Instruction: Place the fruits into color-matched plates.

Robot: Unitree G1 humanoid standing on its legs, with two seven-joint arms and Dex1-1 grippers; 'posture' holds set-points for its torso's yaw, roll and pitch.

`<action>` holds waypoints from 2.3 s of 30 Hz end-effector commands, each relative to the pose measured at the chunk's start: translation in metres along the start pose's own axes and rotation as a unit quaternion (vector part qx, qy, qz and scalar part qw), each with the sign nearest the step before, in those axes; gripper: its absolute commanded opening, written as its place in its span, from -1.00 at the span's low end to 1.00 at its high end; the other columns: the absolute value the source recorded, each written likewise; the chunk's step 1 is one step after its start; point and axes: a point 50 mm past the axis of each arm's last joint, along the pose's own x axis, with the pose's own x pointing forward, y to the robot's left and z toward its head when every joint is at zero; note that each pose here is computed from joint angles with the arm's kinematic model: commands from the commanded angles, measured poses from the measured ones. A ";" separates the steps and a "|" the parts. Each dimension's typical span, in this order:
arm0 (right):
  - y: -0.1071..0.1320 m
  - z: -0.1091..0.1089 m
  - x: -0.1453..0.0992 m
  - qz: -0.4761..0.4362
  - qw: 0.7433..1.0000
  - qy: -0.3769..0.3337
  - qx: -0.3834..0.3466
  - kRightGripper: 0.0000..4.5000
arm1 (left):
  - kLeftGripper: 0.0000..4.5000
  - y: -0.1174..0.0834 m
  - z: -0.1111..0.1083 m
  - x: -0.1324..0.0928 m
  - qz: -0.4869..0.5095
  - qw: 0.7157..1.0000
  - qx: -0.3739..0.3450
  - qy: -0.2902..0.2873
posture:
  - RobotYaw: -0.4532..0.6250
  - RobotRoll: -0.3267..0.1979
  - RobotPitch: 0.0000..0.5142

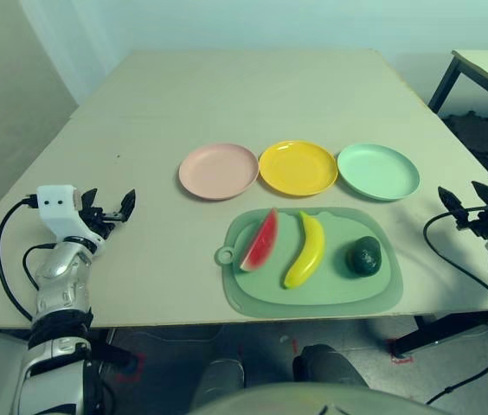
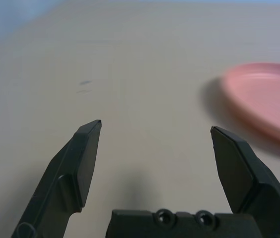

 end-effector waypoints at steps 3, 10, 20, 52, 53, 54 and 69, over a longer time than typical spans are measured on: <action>-0.020 0.020 -0.006 -0.001 0.999 0.043 -0.009 1.00 | 0.99 -0.024 0.043 -0.014 -0.308 0.949 -0.035 -0.050 | -0.37 0.25 -0.87; -0.032 0.076 -0.005 0.078 0.977 0.134 -0.147 1.00 | 0.99 -0.052 0.060 -0.027 -0.529 0.848 0.013 0.014 | -0.45 0.25 -0.86; 0.054 0.134 0.026 0.496 0.693 0.211 -0.480 1.00 | 0.99 -0.069 0.050 -0.021 -0.585 0.809 0.034 0.035 | -0.51 0.25 -0.90; 0.179 0.089 0.060 0.715 0.445 0.187 -0.505 1.00 | 0.99 -0.066 0.043 -0.024 -0.564 0.825 0.024 0.023 | -0.37 0.25 -0.81; 0.180 0.088 0.060 0.717 0.443 0.188 -0.504 1.00 | 0.99 -0.066 0.043 -0.024 -0.564 0.825 0.024 0.022 | -0.37 0.25 -0.81; 0.181 0.086 0.060 0.718 0.442 0.189 -0.503 1.00 | 0.99 -0.067 0.043 -0.024 -0.564 0.825 0.024 0.022 | -0.37 0.25 -0.81; 0.190 0.069 0.054 0.732 0.444 0.202 -0.475 0.78 | 1.00 -0.063 0.045 -0.023 -0.556 0.830 0.032 0.027 | -0.37 0.25 -0.79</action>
